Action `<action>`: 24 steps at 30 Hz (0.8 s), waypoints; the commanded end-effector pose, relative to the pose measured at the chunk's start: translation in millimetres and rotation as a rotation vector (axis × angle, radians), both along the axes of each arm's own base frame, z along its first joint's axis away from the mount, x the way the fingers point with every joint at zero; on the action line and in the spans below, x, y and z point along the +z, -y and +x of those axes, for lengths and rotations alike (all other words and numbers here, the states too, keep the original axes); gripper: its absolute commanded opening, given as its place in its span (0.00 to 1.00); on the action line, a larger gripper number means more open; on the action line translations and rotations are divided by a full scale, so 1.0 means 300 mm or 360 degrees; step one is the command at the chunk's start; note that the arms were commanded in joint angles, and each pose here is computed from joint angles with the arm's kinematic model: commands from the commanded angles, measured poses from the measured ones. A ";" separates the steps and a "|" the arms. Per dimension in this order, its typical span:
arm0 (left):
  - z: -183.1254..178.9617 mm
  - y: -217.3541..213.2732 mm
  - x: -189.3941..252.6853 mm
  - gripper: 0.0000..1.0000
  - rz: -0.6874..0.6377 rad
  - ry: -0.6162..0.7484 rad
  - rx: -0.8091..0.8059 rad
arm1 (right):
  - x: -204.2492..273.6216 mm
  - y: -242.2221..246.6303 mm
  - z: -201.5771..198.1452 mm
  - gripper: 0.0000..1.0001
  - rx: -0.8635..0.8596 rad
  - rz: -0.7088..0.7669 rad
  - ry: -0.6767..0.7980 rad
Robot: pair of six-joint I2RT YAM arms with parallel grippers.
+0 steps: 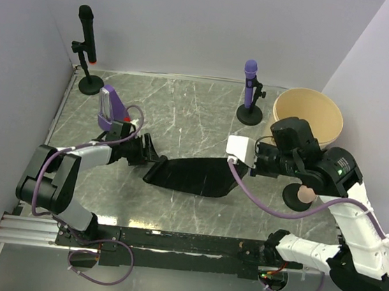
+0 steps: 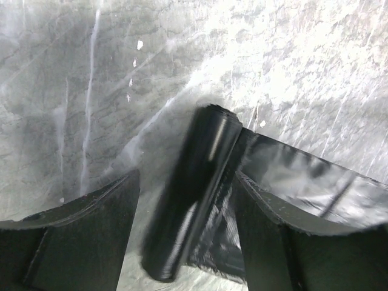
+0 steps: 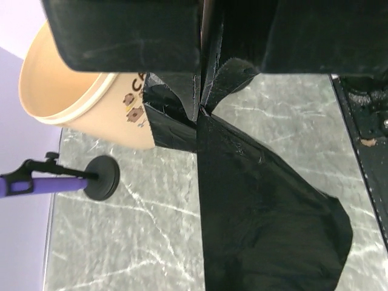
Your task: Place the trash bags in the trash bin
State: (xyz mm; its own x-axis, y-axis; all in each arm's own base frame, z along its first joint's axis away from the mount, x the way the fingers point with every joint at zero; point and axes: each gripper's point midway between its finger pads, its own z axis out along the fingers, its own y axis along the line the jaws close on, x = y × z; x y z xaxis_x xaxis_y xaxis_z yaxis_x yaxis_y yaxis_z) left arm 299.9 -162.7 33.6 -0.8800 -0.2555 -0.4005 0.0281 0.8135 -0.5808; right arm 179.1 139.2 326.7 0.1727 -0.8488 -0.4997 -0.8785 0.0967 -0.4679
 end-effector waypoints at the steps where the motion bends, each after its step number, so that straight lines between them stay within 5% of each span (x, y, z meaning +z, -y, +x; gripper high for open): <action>1: -0.089 -0.041 -0.120 0.70 0.0178 -0.0197 0.0025 | -0.119 0.148 -0.113 0.00 -0.0042 -0.0309 -0.0220; 13: -0.120 -0.019 -0.159 0.70 0.0268 -0.0255 -0.0058 | -0.212 0.214 -0.142 0.00 -0.0077 -0.0439 -0.0268; 18: -0.152 -0.079 -0.166 0.70 0.0589 -0.0263 -0.0070 | -0.247 0.225 -0.151 0.00 -0.0079 -0.0470 -0.0299; 24: -0.188 -0.057 -0.157 0.66 0.0575 -0.0284 -0.0107 | -0.263 0.236 -0.164 0.00 -0.0092 -0.0465 -0.0314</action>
